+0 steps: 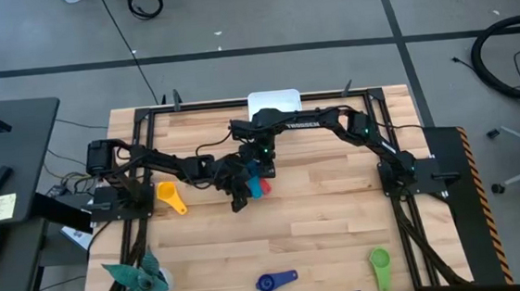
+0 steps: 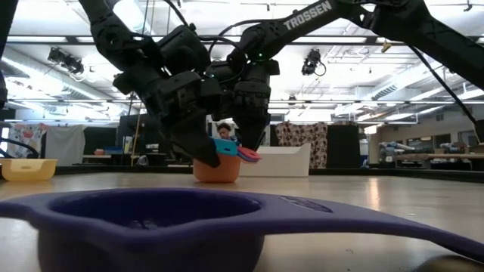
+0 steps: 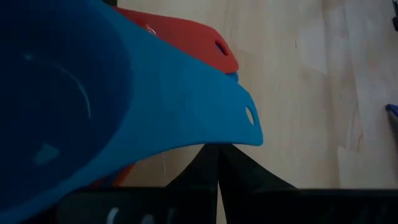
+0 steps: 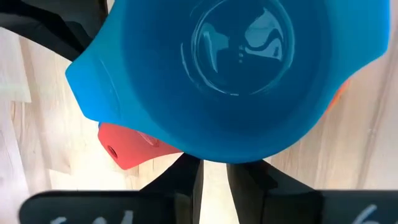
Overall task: Nest measuring cups in basket
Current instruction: Stack the light blue measuring cup on the red measuring cup
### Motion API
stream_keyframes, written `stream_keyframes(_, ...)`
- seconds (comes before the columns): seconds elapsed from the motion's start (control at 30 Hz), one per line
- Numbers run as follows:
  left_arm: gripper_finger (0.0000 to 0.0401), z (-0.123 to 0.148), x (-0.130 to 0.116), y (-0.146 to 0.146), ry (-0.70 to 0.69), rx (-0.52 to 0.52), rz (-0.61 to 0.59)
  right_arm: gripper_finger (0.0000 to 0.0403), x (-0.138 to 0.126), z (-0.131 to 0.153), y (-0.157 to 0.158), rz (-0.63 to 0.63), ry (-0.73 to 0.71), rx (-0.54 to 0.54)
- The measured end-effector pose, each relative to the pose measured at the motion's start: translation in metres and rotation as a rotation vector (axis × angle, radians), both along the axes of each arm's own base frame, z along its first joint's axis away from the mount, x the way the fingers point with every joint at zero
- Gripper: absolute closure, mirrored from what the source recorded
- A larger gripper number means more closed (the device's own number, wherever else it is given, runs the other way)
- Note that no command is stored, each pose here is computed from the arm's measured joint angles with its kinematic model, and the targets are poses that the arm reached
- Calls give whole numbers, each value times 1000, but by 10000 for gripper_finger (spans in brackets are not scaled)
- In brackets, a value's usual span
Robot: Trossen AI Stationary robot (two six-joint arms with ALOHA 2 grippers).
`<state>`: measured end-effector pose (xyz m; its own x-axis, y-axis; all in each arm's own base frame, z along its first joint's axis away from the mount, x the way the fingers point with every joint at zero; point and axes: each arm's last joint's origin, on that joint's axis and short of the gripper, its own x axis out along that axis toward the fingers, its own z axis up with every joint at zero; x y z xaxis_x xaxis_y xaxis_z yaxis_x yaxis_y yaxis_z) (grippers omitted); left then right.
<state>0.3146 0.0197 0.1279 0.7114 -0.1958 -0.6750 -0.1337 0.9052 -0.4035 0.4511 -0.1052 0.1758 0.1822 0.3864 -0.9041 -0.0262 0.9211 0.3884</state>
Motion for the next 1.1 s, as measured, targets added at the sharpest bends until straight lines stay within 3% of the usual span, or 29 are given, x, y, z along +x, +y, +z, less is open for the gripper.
stream_keyframes(0.43, 395, 2, 2, 1, -30, -20, 20, 328, 2, 0, 2, -39, -8, 57)
stream_keyframes(0.6, 395, 5, 4, -1, -65, -54, -20, 330, -1, 1, 4, -30, 9, 115)
stream_keyframes(0.83, 395, 6, 4, -3, -81, -103, -91, 335, -5, 1, 5, 30, 35, 82)
stream_keyframes(1.1, 395, -3, -6, -2, 84, -66, -71, 337, -6, 2, 3, 21, 48, 46)
